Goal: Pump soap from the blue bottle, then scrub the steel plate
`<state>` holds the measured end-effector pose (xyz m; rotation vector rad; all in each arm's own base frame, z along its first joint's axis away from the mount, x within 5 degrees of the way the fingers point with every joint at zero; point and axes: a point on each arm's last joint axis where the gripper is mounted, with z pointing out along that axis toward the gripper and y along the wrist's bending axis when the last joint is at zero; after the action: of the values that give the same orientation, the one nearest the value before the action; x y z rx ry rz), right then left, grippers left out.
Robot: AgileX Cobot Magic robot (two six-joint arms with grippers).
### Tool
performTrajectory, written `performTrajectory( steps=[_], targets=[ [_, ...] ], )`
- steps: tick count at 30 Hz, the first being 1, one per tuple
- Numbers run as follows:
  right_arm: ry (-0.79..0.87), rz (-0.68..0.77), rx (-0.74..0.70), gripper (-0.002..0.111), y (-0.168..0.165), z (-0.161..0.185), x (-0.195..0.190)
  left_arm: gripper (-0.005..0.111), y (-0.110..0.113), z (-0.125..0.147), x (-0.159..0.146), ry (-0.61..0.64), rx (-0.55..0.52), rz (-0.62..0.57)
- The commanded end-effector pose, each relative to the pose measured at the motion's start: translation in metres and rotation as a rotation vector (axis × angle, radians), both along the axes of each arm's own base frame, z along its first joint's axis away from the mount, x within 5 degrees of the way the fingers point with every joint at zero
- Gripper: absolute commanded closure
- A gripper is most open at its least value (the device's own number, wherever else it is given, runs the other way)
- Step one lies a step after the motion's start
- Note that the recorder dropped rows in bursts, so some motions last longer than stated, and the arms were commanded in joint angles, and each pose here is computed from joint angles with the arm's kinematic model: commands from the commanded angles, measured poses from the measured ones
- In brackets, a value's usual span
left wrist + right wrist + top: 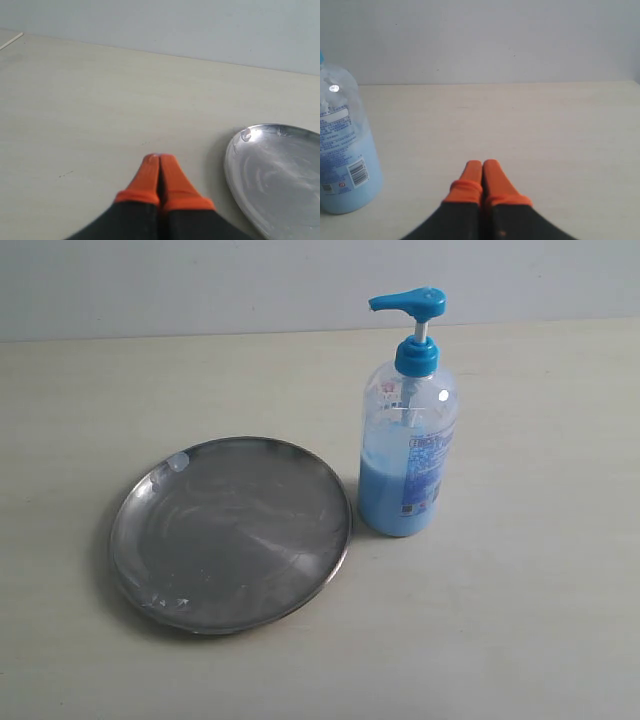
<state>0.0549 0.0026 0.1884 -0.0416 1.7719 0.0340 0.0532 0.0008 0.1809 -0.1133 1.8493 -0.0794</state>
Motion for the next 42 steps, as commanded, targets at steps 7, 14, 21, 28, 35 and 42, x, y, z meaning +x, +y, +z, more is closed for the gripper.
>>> performTrajectory(
  steps=[7,14,21,28,35,42],
  targets=[
    [-0.013,-0.006,-0.006,0.108,0.000,0.000,0.000,0.107,0.000,0.000,0.000,-0.011,-0.007,0.001],
    [-0.004,-0.006,-0.006,0.108,0.000,-0.001,0.000,0.107,0.000,0.000,0.000,-0.011,-0.007,0.001],
    [0.023,-0.006,-0.007,0.108,0.000,0.013,0.002,0.107,0.000,0.000,0.000,-0.011,-0.007,0.001],
    [0.003,-0.006,-0.006,0.108,0.000,0.045,0.007,0.107,0.000,0.000,0.000,-0.011,-0.007,0.001],
    [-0.005,-0.006,-0.006,0.108,0.000,0.069,0.014,0.107,0.000,0.000,0.000,-0.011,-0.007,0.001],
    [0.016,-0.006,-0.007,0.108,0.001,0.086,0.025,0.107,0.000,0.000,0.000,-0.011,-0.007,0.001]
  ],
)
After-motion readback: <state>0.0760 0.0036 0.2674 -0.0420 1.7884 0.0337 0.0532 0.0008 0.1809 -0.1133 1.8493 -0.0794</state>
